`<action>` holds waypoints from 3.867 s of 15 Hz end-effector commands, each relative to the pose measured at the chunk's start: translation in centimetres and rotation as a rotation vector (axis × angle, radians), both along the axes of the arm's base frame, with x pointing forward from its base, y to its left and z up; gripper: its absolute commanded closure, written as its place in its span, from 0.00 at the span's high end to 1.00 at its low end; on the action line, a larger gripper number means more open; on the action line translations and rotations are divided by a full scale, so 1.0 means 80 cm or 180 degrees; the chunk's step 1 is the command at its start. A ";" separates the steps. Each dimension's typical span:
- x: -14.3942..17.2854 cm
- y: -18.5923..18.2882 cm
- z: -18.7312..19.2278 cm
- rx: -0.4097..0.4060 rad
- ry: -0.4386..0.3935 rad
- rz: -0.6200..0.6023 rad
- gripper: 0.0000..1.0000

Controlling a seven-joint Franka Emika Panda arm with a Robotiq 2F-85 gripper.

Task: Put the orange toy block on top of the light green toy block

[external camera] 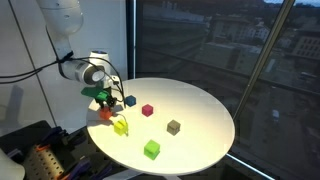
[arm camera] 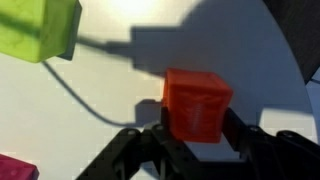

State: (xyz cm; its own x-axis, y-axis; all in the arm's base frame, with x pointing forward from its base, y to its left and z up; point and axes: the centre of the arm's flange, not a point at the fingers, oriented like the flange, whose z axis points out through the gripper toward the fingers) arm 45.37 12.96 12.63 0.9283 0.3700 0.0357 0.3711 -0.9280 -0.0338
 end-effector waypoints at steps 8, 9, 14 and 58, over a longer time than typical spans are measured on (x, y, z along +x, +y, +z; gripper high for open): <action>0.004 -0.005 0.023 -0.0158 0.0248 0.0025 0.30; 0.005 -0.005 0.026 -0.0161 0.0247 0.0023 0.30; 0.009 -0.006 0.041 -0.0171 0.0210 0.0012 0.30; -0.011 -0.112 0.126 0.0000 0.0163 -0.0141 0.30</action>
